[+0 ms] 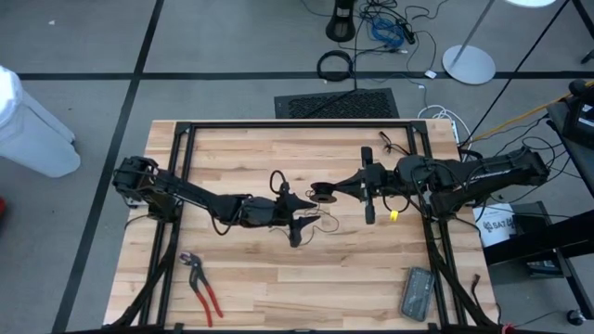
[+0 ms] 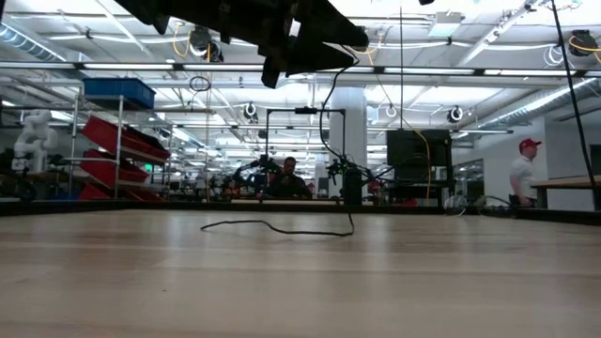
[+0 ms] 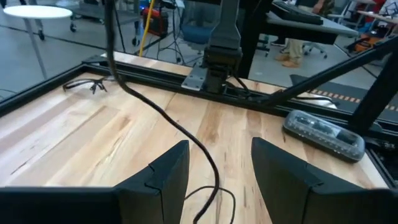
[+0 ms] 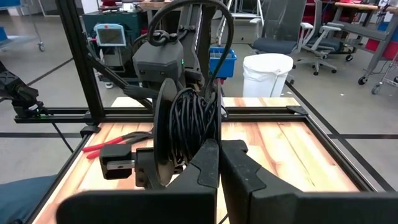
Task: Coil cords
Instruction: Uncoil the black wire from the black spool
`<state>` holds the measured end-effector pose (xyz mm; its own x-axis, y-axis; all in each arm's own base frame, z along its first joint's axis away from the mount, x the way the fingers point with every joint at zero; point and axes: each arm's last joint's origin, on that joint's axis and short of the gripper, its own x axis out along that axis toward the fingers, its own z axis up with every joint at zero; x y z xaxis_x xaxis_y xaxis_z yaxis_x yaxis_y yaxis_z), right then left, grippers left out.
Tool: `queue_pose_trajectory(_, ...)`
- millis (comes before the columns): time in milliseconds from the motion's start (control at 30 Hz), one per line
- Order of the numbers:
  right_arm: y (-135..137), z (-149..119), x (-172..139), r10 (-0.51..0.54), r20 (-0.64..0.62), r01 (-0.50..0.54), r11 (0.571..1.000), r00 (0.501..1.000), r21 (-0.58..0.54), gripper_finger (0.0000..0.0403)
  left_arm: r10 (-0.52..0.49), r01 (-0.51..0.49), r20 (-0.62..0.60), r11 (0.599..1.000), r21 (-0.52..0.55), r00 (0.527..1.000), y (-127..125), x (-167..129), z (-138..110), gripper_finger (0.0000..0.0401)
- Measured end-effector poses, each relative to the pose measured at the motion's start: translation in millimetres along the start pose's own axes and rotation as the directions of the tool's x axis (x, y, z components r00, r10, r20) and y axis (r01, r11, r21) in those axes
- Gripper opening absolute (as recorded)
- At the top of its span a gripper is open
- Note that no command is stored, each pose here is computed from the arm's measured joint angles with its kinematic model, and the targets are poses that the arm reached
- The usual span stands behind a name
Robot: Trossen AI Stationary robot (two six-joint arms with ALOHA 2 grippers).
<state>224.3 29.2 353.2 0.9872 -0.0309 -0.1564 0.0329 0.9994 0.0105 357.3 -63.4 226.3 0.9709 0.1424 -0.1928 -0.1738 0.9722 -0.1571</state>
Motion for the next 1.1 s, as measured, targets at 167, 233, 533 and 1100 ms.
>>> queue_pose_trajectory(167, 0.0, 0.6, 0.0, 0.0, 0.006, 0.0, 1.0, 1.0, -0.005, 0.0, 0.005, -0.005, -0.021, 1.0, 0.007, 1.0, 0.1, 6.1, -10.1, 0.018)
queue_pose_trajectory(233, 0.0, 1.0, 0.0, 0.0, 0.01, 0.0, 1.0, 1.0, -0.01, 0.0, 0.008, -0.008, -0.031, 1.0, 0.012, 0.999, 0.5, 8.6, -14.3, 0.018)
queue_pose_trajectory(533, 0.1, 2.3, -0.1, 0.001, 0.023, 0.0, 1.0, 1.0, -0.022, 0.0, 0.015, -0.014, -0.014, 0.998, 0.064, 1.0, 2.2, 10.4, -14.0, 0.0179)
queue_pose_trajectory(1100, 0.1, 2.2, -0.1, 0.001, 0.021, 0.0, 1.0, 1.0, -0.022, 0.0, 0.028, -0.027, -0.013, 0.996, 0.091, 1.0, 2.4, 10.2, -14.0, 0.0013)
